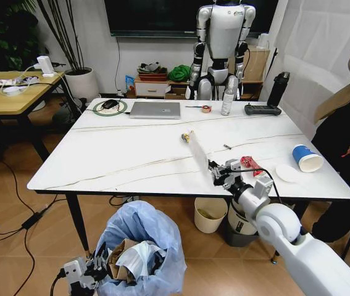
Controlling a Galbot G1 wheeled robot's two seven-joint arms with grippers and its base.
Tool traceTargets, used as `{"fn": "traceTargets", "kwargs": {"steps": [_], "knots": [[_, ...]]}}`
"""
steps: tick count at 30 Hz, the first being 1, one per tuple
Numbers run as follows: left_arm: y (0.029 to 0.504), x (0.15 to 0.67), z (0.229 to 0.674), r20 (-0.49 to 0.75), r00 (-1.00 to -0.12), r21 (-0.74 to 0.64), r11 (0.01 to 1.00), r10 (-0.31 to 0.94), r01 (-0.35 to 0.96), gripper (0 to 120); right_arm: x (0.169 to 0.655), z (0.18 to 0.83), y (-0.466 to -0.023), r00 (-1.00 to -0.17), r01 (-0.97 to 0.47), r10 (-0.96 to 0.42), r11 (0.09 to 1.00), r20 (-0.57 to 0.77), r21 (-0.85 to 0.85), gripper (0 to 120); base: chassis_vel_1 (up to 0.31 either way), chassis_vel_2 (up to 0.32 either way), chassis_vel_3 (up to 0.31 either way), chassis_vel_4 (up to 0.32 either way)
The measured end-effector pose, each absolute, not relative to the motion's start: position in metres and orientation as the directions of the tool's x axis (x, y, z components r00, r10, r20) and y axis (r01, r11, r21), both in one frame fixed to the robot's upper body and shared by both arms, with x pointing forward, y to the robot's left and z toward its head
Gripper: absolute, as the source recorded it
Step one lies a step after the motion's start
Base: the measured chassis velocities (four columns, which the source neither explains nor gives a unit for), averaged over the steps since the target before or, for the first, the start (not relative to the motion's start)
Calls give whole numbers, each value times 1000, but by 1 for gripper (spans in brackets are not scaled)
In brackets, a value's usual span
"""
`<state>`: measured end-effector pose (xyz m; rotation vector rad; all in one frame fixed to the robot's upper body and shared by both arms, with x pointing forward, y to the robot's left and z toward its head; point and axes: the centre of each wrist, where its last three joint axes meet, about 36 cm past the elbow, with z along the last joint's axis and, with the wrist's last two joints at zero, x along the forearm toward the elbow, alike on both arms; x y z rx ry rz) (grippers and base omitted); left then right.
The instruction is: Pick up the trash bin and place the trash from the table into it.
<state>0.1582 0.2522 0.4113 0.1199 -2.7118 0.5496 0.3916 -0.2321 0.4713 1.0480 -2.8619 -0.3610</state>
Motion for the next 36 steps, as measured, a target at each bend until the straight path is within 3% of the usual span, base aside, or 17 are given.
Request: {"fn": "traceTargets", "kwargs": {"steps": [1,8,11,15,18,23,36], "knots": [[253,158,412,374,-927,-360,920,-10,-155,0,382,476,-227,-718,-679,-694,682,-53,273,0,0,0,0,0],[256,158,413,376,-927,-353,924,-5,-148,0,363,484,-214,-600,-783,-790,546,-129,299,0,0,0,0,0],[258,159,417,374,-928,-347,928,2,-138,0,352,486,-202,-512,-838,-846,453,-149,306,0,0,0,0,0],[258,160,418,372,-928,-345,929,4,-135,0,348,484,-196,-464,-862,-872,405,-153,305,0,0,0,0,0],[260,160,422,371,-929,-340,932,11,-125,0,337,472,-178,-323,-917,-938,277,-129,287,0,0,0,0,0],[261,161,427,365,-931,-343,932,15,-119,0,333,453,-163,-214,-954,-972,188,-93,232,0,0,0,0,0],[260,161,435,366,-930,-367,922,24,-121,0,350,428,-163,-278,-956,-959,272,-47,112,0,0,0,0,0]]}}
